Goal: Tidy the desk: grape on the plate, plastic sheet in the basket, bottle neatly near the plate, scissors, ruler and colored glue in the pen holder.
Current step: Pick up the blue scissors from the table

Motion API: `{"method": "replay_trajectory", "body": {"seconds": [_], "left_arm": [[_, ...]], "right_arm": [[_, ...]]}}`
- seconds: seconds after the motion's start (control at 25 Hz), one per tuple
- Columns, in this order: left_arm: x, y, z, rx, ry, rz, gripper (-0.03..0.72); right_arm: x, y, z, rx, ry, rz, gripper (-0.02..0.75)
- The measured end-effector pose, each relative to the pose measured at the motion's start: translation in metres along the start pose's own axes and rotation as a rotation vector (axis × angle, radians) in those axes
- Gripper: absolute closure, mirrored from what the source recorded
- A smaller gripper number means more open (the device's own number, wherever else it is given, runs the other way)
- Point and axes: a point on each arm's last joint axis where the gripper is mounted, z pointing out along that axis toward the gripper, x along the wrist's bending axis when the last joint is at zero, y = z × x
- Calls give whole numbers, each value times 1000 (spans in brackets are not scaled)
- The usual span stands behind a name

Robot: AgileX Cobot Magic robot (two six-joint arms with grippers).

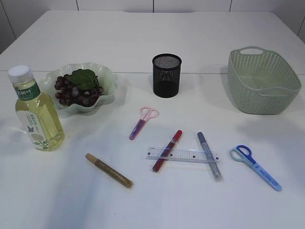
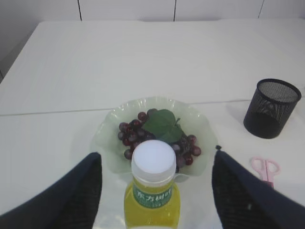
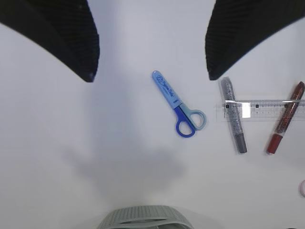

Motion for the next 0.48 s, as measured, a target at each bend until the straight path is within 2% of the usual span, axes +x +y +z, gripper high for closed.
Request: {"method": "replay_trajectory", "body": {"seconds": [0.24,0.48], "left_arm": [[-2,19,-28,143,1,-39,167],[-4,21,-40,323,5,-42,168]], "right_arm": [[2,0,0,2,26,8,196],[6,0,0,4,46,8,196]]}}
